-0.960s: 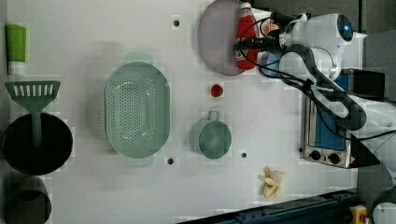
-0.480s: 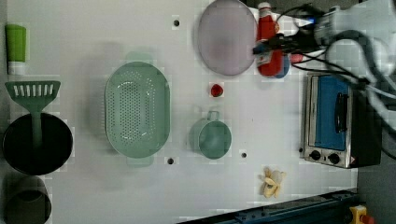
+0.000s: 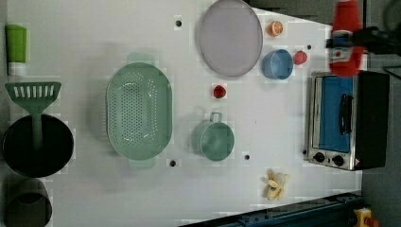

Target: Pick ketchup from plate and place it on table.

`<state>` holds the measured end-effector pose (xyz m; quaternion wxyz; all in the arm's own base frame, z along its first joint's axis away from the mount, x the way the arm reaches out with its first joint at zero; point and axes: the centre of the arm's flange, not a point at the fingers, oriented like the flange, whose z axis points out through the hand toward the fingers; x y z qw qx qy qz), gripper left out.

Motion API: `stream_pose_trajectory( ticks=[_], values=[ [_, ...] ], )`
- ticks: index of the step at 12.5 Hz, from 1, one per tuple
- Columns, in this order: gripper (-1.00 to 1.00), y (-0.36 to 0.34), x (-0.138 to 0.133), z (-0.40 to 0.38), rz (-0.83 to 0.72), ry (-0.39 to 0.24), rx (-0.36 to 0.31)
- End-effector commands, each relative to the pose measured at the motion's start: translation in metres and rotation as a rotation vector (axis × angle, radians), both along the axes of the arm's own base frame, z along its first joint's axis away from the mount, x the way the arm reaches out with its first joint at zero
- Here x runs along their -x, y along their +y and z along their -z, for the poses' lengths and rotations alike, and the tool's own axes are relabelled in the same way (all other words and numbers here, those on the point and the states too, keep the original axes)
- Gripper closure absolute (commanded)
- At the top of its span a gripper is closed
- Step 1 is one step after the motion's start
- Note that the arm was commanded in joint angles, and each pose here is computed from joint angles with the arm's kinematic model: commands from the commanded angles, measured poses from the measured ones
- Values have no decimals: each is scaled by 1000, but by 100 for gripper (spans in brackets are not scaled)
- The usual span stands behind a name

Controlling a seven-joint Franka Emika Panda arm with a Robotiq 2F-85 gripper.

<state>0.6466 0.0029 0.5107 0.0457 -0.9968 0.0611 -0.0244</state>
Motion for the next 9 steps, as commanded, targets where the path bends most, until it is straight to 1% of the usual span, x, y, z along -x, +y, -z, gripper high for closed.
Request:
stream_pose_trajectory(
  ticks=[1, 6, 7, 9],
  values=[
    [-19, -48, 29, 45, 137, 147, 4],
    [-19, -68, 84, 81, 184, 229, 10],
    [-19, -68, 92, 94, 188, 235, 11],
    [-19, -67, 102, 125, 194, 224, 14]
  ],
)
